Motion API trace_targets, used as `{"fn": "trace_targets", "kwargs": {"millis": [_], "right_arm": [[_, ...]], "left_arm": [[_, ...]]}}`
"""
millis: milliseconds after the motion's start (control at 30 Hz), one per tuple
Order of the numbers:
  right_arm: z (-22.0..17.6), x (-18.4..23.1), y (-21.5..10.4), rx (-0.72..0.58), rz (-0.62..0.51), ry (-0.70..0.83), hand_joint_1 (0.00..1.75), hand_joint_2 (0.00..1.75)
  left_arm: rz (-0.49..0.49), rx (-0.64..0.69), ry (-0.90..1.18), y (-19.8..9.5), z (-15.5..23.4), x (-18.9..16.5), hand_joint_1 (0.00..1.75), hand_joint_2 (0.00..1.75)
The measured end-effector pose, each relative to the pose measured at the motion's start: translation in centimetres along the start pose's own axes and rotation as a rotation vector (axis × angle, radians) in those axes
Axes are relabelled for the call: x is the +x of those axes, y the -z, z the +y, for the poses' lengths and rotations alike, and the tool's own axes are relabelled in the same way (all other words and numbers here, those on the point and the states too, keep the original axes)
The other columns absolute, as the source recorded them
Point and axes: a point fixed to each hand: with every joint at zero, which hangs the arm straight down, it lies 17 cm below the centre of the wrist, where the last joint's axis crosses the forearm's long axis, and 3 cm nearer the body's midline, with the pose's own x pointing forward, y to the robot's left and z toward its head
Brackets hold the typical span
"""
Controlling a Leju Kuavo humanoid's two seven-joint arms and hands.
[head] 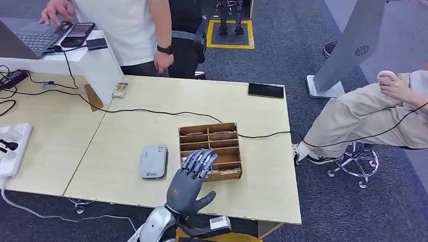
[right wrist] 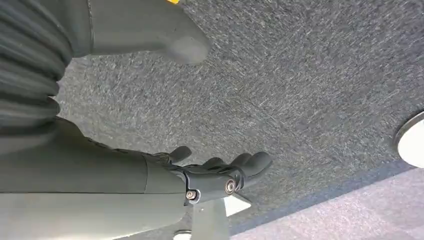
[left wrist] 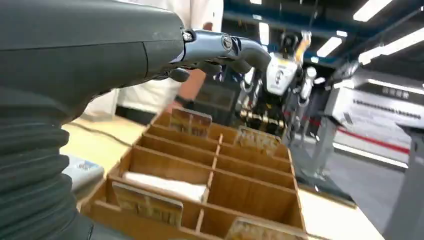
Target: Pass the card to the sensor for recognition and then transmit it.
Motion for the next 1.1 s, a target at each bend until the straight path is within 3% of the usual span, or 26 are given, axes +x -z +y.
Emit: {"fn": "trace_targets", "kwargs": {"millis": [200,733,1100], "right_arm": [[0.2,0.4,-0.1,0.009,-0.020,-0.012,0.00,1.75],[0.6,0.6,0.0,0.019,-0.006,-0.006,0.00,1.75],[1.2,1.1,-0.1,0.032,0.004,0.007,0.00,1.75]], "left_arm": [[0.010,0.057,0.076,0.0,1.0,-0.4,0.00,1.75],[0.028,0.004,0.173,-0.4,-0.8,-2.1,0.00,1.75],[0.114,-0.021,0.248,-0.3,-1.5,-4.6,0.00,1.75]]}}
